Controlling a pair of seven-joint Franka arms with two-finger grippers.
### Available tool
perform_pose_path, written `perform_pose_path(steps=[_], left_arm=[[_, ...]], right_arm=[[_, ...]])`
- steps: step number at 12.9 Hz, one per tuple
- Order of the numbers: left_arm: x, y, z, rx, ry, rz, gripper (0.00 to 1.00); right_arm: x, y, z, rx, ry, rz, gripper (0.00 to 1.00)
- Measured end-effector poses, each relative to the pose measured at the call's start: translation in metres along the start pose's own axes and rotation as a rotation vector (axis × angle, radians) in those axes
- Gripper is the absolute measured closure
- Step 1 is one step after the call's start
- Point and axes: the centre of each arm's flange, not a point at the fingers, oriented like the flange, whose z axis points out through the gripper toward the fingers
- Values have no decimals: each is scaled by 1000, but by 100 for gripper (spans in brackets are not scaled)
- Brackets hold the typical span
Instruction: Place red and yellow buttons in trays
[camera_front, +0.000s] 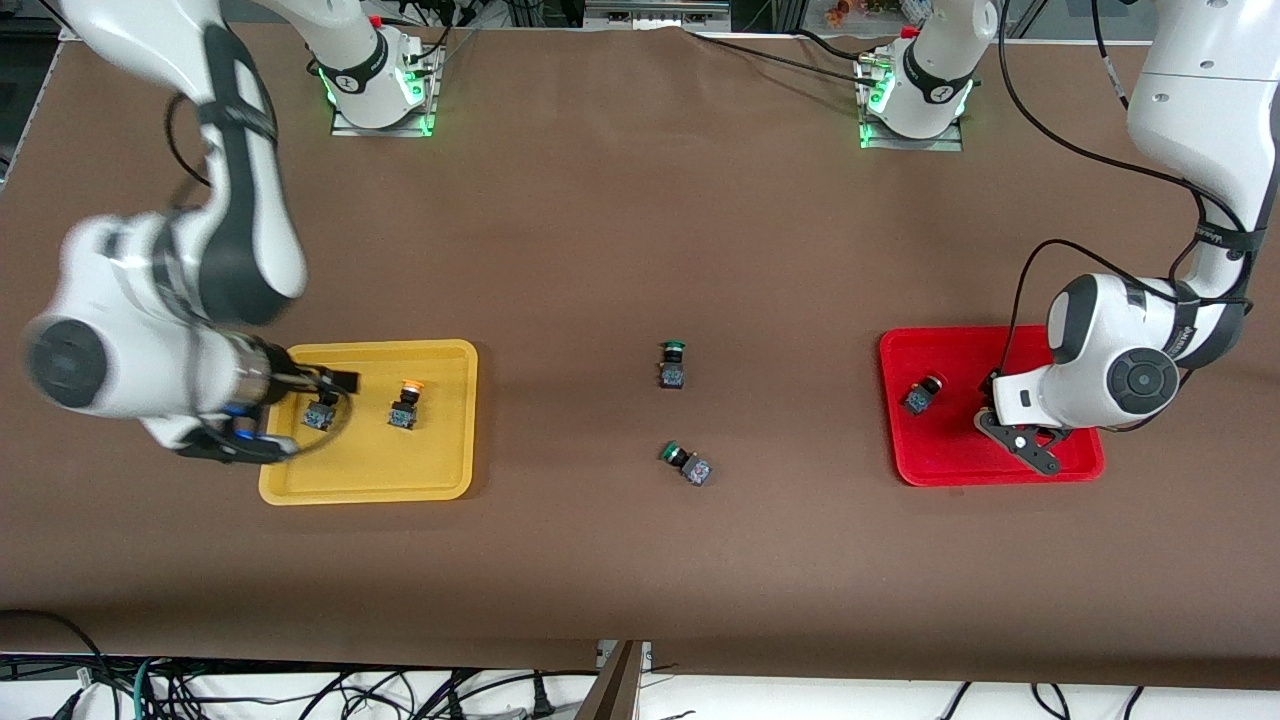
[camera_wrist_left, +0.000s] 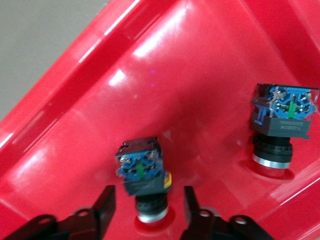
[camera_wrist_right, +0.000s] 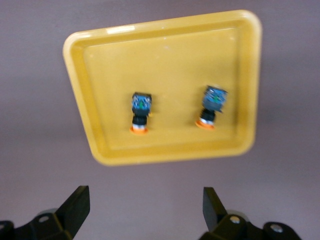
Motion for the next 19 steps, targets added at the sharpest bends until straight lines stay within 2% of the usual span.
perform_pose_path(steps=[1,3,5,7,9,11,14,16,19], left_arm=[[0,-1,-5,7,8,2,19],[2,-1,-35,29,21,2,0],[8,11,-97,36,30,-17,0],[11,33,-189,41,17,-95,0],[4,53,-283,56,19,-189,0],[-6,63,-341,70,37,-250,0],[-15,72,-378,69,36,-276,0],[-16,68,-378,64,31,-287,0],[-14,65,-372,55,25,-344,0]], right_arm=[[-15,11,-31,7,1,-8,0],[-44,19,-83,17,28,-19,0],[-72,20,-120,-28,71,-43,0],[-103,22,-144,-75,96,-82,0],[-130,37,-168,-76,132,-78,0],[-148,54,-180,-66,135,-63,0],[-157,61,-174,-64,100,-56,0],[-160,63,-166,-68,48,-60,0],[-160,66,-164,-69,31,-58,0]])
